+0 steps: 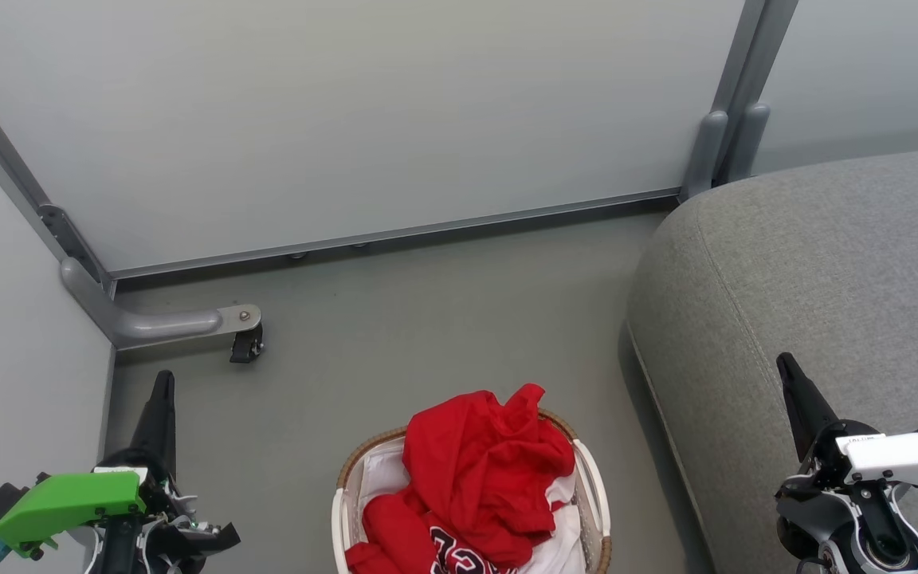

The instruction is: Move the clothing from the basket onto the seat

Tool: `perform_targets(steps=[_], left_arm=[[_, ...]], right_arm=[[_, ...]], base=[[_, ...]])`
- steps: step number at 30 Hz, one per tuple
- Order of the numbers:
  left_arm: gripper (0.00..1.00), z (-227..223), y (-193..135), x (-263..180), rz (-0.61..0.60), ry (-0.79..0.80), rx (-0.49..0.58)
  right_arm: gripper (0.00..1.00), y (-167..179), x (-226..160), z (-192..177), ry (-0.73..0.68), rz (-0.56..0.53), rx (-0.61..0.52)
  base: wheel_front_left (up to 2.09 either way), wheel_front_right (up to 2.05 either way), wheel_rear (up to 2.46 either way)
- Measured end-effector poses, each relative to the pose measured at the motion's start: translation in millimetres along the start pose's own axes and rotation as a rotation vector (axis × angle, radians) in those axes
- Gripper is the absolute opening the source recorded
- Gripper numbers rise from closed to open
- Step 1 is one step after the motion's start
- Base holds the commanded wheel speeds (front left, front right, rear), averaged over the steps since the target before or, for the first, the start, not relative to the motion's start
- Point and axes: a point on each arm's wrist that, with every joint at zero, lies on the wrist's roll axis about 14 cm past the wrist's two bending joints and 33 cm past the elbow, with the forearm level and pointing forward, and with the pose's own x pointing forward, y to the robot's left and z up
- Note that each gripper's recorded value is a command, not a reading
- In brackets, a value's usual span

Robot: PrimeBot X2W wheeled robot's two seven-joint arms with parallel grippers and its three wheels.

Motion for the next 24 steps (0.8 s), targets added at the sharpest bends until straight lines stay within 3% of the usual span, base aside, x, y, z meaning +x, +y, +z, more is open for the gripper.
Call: perform_targets(steps=[24], left_arm=[[0.00,0.0,0.0,0.0,0.000,0.000,0.000]], right_arm=[[0.00,0.0,0.0,0.0,0.000,0.000,0.000]], base=[[0.00,0.00,0.00]])
